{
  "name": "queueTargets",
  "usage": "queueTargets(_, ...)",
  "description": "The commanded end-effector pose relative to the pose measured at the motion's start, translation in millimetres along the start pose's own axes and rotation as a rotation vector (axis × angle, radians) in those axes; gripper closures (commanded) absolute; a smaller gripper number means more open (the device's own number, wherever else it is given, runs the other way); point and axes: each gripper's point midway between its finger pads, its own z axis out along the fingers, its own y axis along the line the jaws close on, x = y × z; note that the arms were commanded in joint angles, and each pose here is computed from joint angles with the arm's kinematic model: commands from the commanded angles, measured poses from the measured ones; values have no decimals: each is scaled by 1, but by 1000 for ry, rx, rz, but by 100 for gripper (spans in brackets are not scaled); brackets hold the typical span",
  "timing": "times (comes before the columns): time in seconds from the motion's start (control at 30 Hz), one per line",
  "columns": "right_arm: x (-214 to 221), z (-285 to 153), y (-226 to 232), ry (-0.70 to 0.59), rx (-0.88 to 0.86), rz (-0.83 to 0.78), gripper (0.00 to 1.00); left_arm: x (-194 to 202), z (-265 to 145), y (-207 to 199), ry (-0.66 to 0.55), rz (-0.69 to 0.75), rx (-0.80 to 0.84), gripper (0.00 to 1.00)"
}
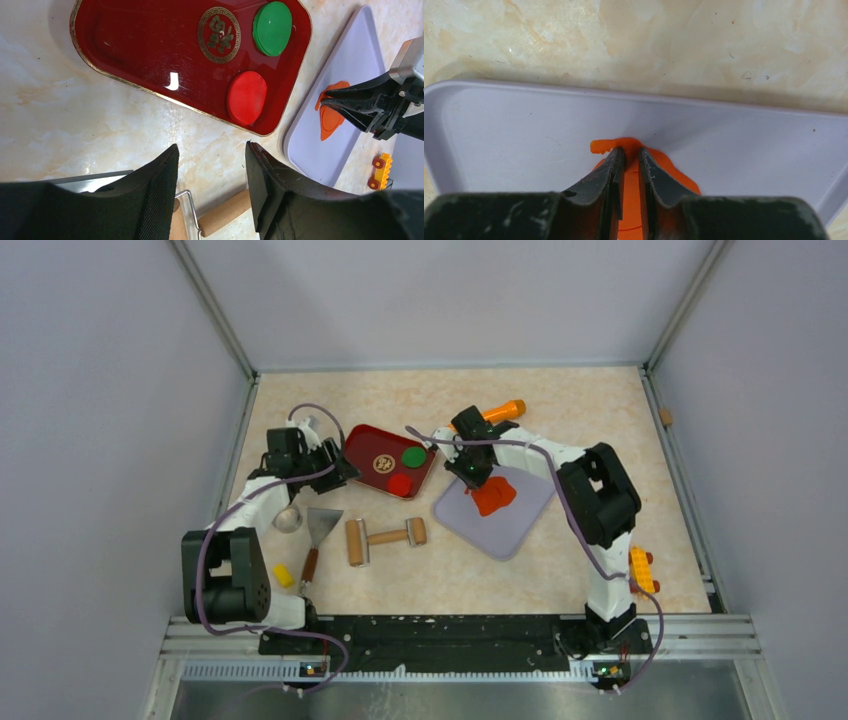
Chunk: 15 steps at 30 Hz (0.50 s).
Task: Roll out the dumpling wrappers from the dough
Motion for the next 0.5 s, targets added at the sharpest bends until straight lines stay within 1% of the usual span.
queueTargets(0.0,-7,-7,-4,-16,32,-21,85,-11,-4,-3,-50,30,17,45)
queueTargets(0.2,-20,-33,-9,-68,68,-18,96,-10,-3,-2,-47,28,18,45)
queueTargets(0.33,-23,-46,-8,-88,72,-8,99,-10,-2,-2,-44,25,18,45)
queueTargets(0.47,-25,-58,-1,-110,47,-2,100,-10,-2,-2,-42,24,17,45)
